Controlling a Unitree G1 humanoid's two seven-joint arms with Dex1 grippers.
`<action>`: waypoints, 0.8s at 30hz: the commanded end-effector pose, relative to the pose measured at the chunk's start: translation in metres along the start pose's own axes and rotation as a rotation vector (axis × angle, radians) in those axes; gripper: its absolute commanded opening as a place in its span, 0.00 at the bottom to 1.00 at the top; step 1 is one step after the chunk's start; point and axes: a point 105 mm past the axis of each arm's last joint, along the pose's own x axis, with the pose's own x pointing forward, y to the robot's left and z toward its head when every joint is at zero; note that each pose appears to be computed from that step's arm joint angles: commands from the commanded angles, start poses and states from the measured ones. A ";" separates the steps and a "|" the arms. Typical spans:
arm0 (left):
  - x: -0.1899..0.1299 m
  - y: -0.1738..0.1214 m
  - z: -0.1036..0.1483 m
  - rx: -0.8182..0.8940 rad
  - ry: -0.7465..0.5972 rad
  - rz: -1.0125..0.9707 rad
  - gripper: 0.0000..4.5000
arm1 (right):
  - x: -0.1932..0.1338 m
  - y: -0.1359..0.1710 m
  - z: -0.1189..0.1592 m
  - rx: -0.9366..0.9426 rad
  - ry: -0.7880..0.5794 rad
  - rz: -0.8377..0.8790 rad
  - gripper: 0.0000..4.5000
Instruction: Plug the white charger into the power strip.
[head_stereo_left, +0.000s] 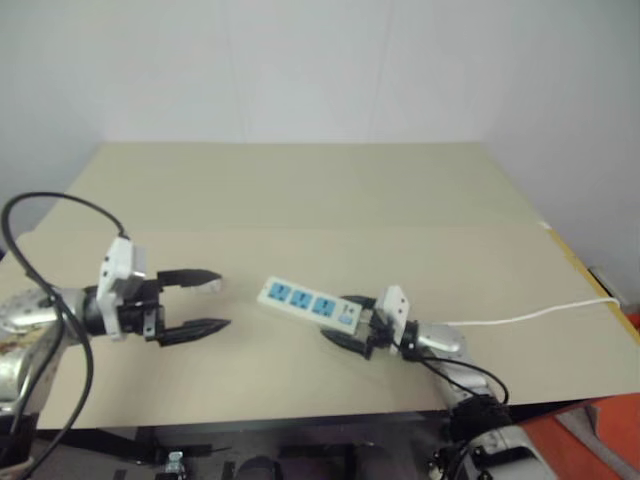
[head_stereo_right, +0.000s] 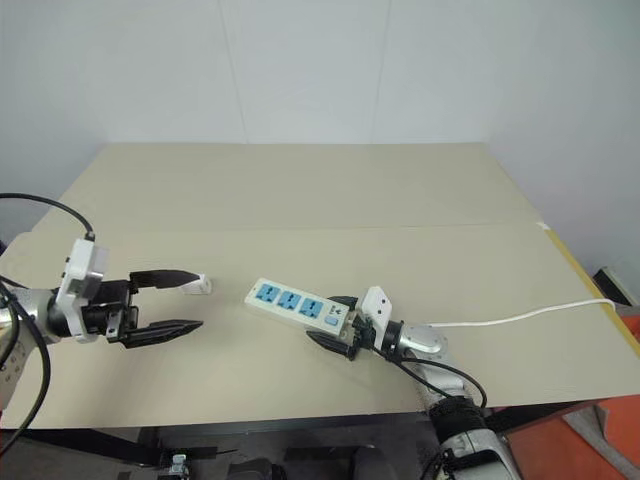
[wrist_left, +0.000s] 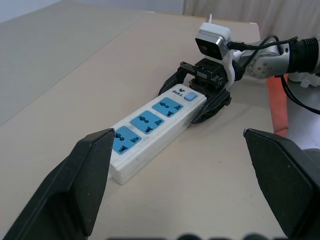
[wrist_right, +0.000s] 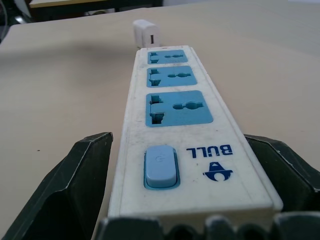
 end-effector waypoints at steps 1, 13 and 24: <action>-0.003 -0.001 0.011 0.044 -0.010 -0.004 1.00 | 0.004 0.007 -0.011 0.026 0.025 0.056 0.87; 0.000 0.008 0.023 0.083 -0.002 -0.037 1.00 | 0.013 -0.011 0.004 -0.073 -0.039 0.016 0.76; -0.012 0.057 0.048 0.212 0.164 -0.055 1.00 | 0.012 0.002 0.035 -0.160 -0.141 0.265 0.76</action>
